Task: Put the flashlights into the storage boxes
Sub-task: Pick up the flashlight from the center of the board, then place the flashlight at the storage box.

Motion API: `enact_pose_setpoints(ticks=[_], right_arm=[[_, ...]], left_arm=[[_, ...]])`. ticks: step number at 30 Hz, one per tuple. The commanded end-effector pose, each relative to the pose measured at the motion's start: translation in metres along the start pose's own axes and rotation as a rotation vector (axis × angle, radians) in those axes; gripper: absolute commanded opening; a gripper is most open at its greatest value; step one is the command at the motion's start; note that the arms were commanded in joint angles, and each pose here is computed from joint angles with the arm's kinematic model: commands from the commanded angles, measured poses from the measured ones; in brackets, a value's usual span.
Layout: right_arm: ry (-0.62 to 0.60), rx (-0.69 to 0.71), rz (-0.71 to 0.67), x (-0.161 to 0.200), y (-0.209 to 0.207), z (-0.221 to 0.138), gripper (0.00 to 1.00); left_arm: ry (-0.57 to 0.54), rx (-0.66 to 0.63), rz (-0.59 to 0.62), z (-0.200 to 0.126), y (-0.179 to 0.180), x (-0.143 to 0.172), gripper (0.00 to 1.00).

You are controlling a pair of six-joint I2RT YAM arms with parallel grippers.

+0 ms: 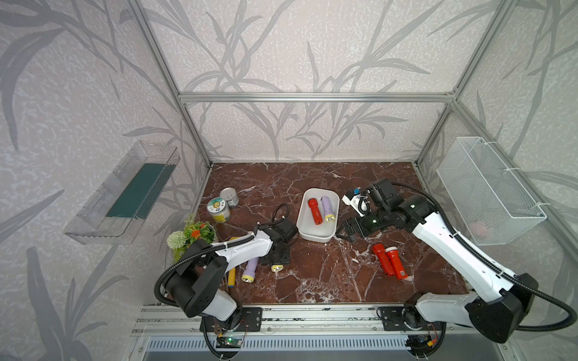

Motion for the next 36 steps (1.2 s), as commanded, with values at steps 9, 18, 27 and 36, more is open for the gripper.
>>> enact_pose_setpoints(ticks=[9, 18, 27, 36], right_arm=[[-0.006, 0.023, 0.003, -0.005, -0.002, -0.001, 0.99], [0.012, 0.026, 0.0, -0.005, -0.005, 0.004, 0.99], [0.013, 0.022, -0.002, -0.012, -0.007, 0.01, 0.99], [0.007, 0.038, -0.001, -0.014, -0.01, 0.009, 0.99]], left_arm=[[-0.025, -0.027, 0.007, -0.001, 0.0, -0.008, 0.3], [-0.05, -0.011, 0.028, -0.023, -0.007, -0.019, 0.3], [-0.119, -0.011, 0.081, -0.067, -0.018, -0.046, 0.27], [-0.186, 0.02, 0.164, -0.107, -0.053, -0.089, 0.27]])
Point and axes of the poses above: each gripper's point midway between its finger pads, its own z axis out along the fingers, its own y axis along the line the jaws close on, x = y × z, the point moved 1 cm from there along -z, back along the fingers, and after that the axes turned 10 degrees about -z, right-handed, at the moved point
